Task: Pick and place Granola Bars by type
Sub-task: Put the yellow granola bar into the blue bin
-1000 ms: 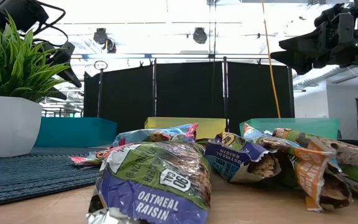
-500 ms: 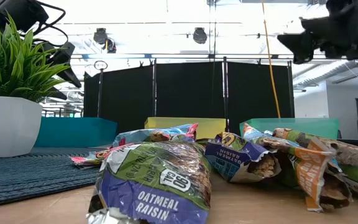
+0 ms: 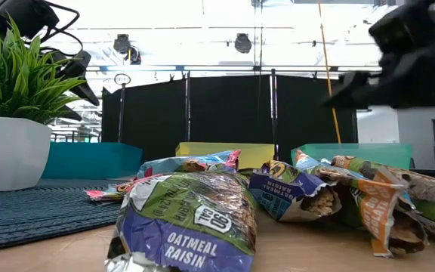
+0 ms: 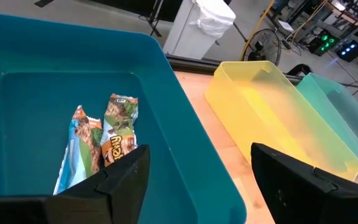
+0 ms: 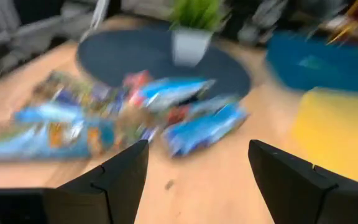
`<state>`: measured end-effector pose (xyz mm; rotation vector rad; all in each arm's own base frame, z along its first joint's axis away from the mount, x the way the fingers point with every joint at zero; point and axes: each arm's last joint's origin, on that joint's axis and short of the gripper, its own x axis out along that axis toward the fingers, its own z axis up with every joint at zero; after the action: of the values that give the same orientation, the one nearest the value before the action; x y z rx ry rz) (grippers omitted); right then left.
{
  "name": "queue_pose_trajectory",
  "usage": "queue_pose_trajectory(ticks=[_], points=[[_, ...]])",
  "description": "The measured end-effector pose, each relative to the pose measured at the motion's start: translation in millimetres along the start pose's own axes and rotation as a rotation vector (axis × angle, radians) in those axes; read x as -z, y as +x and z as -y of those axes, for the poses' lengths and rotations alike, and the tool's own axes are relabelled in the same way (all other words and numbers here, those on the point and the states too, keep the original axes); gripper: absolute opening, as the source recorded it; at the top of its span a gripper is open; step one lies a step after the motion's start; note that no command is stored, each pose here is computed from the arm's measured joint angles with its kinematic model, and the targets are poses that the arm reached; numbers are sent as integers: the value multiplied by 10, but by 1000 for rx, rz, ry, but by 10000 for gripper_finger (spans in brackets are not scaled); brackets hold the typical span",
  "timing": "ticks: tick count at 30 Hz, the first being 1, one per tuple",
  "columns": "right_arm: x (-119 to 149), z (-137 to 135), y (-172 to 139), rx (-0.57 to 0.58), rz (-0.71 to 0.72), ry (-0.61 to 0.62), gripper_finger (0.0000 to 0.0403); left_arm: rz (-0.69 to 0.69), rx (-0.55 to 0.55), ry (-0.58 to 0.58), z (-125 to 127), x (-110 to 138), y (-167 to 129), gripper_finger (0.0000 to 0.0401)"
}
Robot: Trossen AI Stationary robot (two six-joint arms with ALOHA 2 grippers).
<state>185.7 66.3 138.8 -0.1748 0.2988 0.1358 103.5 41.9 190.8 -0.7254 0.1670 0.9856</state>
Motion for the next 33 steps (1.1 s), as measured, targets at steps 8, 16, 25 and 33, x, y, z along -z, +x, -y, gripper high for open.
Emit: queue_pose_trajectory(ticks=[8,16,25,33], points=[[38,-126,361,-92,-84,44,267,1,0,0,0,0,0,277],[-24,-227,624,-214,-39,53,267,0,0,6,0,0,0,278],[27,-315,910,-243,-82,48,267,0,0,8,0,0,0,280],[24,-361,1042,-282,-83,52,264,0,0,8,0,0,0,274]])
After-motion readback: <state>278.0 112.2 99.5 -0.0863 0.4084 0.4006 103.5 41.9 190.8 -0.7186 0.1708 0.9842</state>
